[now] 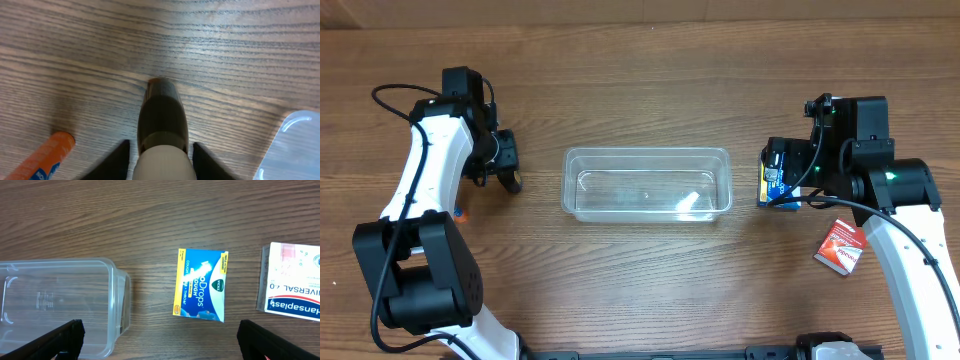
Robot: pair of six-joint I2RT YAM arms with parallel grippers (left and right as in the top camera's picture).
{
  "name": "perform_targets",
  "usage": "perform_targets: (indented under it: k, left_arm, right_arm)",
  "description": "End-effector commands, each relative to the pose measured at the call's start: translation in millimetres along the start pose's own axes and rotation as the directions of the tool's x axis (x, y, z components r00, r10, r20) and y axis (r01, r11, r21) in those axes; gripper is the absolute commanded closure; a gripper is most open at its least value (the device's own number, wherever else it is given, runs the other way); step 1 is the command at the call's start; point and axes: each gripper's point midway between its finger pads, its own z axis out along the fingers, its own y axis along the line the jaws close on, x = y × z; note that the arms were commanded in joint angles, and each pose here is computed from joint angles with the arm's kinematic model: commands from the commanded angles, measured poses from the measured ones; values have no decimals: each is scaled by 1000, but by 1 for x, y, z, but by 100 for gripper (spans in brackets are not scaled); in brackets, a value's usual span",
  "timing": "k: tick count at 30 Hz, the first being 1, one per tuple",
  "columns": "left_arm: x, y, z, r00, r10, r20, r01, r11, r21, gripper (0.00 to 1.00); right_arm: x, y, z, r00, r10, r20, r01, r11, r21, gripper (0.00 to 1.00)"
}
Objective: Pack container
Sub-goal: 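Move left gripper down and grasp the black white-capped bottle, then carry the black bottle with left gripper into the clear container, release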
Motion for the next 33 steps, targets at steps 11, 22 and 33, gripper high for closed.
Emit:
perform_targets:
  k: [11, 22, 33]
  left_arm:
    - [-8, -2, -8, 999, -32, 13, 32, 999, 7, 96]
    - [-20, -61, -125, 988, 89, 130, -96, 994, 55, 96]
    - [36, -152, -159, 951, 268, 154, -286, 952, 109, 96]
  right_arm:
    - [-11, 4, -10, 999, -14, 40, 14, 1000, -10, 0]
    - [-12, 4, -10, 999, -14, 43, 14, 1000, -10, 0]
    - [-12, 4, -10, 999, -14, 43, 15, 1000, -10, 0]
